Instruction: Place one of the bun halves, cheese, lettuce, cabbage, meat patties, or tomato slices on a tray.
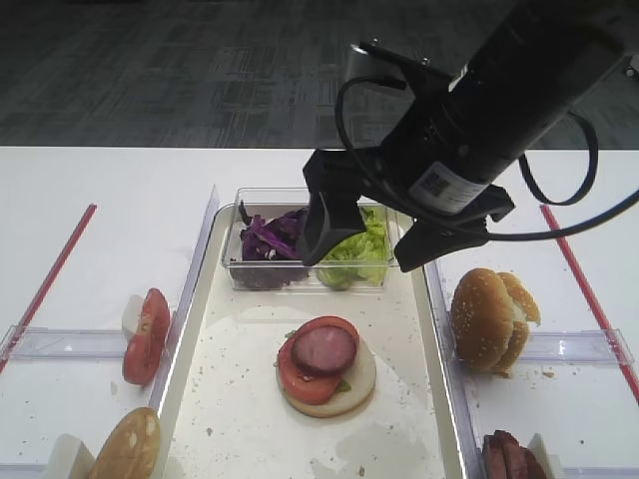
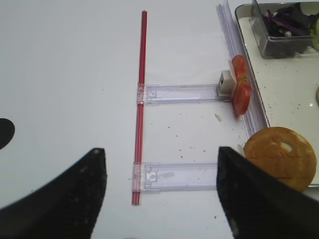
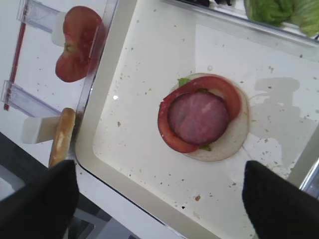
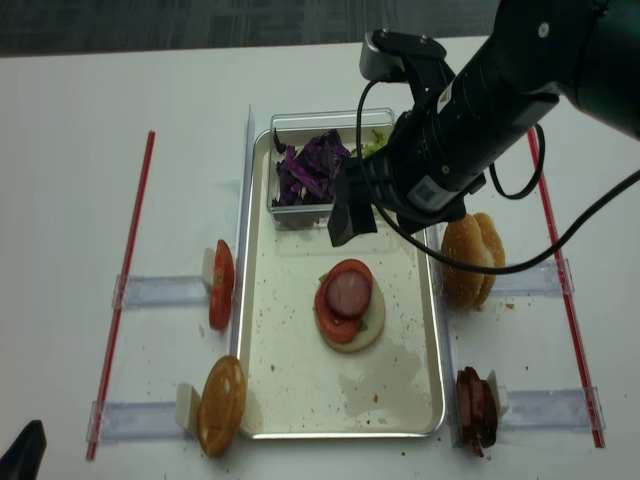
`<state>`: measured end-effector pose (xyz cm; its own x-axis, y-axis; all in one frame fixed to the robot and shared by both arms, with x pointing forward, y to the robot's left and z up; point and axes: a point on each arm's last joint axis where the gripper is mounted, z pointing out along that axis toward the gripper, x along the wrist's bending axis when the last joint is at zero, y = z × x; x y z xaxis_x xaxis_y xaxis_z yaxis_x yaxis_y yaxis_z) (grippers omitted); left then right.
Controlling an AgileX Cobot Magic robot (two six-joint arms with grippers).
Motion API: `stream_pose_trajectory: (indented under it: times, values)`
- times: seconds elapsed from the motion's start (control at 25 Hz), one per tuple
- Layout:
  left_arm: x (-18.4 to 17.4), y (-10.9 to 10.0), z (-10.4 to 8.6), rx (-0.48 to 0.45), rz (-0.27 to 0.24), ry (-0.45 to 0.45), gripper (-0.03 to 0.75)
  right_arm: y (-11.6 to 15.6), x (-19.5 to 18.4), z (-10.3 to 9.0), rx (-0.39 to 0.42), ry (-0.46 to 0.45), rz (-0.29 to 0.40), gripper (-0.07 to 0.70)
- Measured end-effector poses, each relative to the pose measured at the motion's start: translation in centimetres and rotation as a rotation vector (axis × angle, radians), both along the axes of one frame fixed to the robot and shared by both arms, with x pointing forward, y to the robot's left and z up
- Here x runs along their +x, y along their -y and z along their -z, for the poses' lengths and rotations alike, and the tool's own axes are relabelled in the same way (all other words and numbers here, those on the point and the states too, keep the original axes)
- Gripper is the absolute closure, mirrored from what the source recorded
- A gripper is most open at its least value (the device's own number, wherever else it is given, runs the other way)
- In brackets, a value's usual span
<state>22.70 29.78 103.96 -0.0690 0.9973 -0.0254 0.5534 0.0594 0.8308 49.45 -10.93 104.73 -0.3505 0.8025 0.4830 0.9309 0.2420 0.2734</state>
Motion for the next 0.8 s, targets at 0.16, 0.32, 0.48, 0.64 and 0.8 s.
stream_pose_trajectory:
  times: [0.16, 0.32, 0.48, 0.64, 0.8]
  values:
    - [0.0, 0.0, 0.0, 0.0, 0.0, 0.0, 0.278, 0.2, 0.1, 0.1, -0.026, -0.002, 0.016, -0.046]
    - [0.0, 0.0, 0.0, 0.0, 0.0, 0.0, 0.278, 1.2, 0.4, 0.6, -0.138, 0.005, 0.082, -0.046]
    - [0.0, 0.0, 0.0, 0.0, 0.0, 0.0, 0.278, 3.0, 0.7, 1.2, -0.337, 0.024, 0.141, -0.046]
    - [0.0, 0.0, 0.0, 0.0, 0.0, 0.0, 0.278, 4.2, 0.8, 1.4, -0.476, 0.042, 0.17, -0.046]
    - [0.0, 0.0, 0.0, 0.0, 0.0, 0.0, 0.278, 4.4, 0.9, 1.4, -0.495, 0.047, 0.179, -0.046]
